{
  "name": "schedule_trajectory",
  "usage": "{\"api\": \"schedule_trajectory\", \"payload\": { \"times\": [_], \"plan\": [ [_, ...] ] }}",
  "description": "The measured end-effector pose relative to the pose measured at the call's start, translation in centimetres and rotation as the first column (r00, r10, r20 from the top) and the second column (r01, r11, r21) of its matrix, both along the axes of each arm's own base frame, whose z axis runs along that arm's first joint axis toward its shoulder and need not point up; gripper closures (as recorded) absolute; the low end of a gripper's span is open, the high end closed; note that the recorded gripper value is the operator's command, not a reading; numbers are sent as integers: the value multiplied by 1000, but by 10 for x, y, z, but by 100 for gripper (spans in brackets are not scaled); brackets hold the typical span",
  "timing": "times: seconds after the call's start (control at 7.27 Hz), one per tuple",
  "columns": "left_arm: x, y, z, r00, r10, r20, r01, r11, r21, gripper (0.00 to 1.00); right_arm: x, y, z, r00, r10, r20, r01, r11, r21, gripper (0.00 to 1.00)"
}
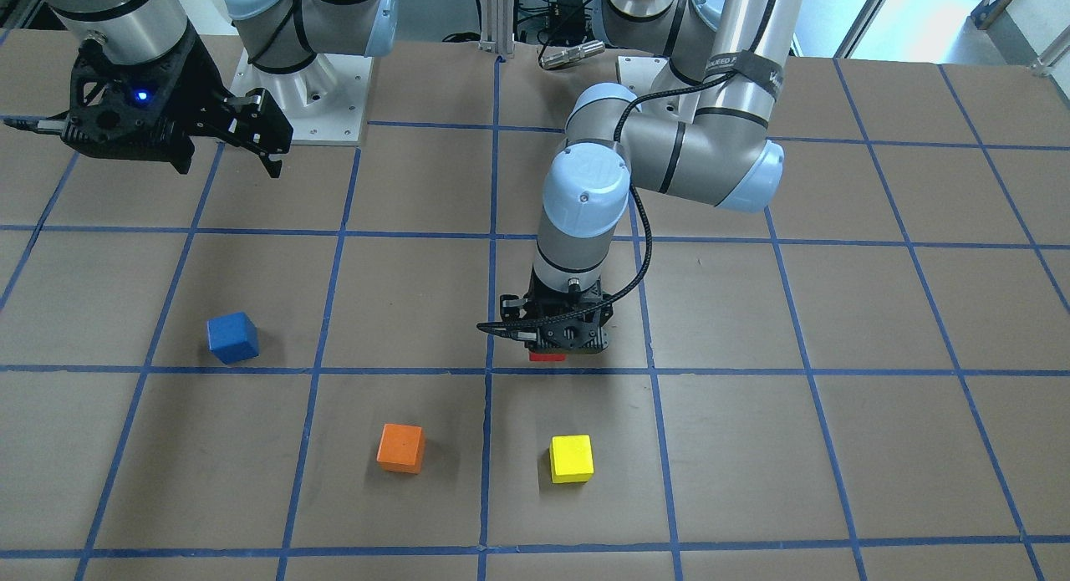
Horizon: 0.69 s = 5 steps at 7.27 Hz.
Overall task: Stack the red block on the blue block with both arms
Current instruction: 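Carry the red cube farther from the robot toward the orange cube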
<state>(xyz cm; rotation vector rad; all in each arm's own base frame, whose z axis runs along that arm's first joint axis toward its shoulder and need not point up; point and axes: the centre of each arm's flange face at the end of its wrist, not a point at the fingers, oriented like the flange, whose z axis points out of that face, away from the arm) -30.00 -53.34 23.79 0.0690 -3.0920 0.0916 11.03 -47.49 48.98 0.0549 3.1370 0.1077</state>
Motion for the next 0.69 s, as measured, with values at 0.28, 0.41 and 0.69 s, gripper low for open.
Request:
{"api": "schedule_trajectory", "payload": {
  "times": [0.28,0.41,0.69],
  "plan": [
    [-33,-23,-3,999,46,-22,-46,999,-16,87,0,0,0,1000,0,1,0,1000,0,0],
    [-46,-32,-11,997,69,-26,-69,998,-12,71,0,0,0,1000,0,-1,0,1000,0,0],
    [-63,-34,-36,996,88,-12,-88,996,10,0,-1,0,-1,1000,0,-7,0,1000,0,0]
  ]
}}
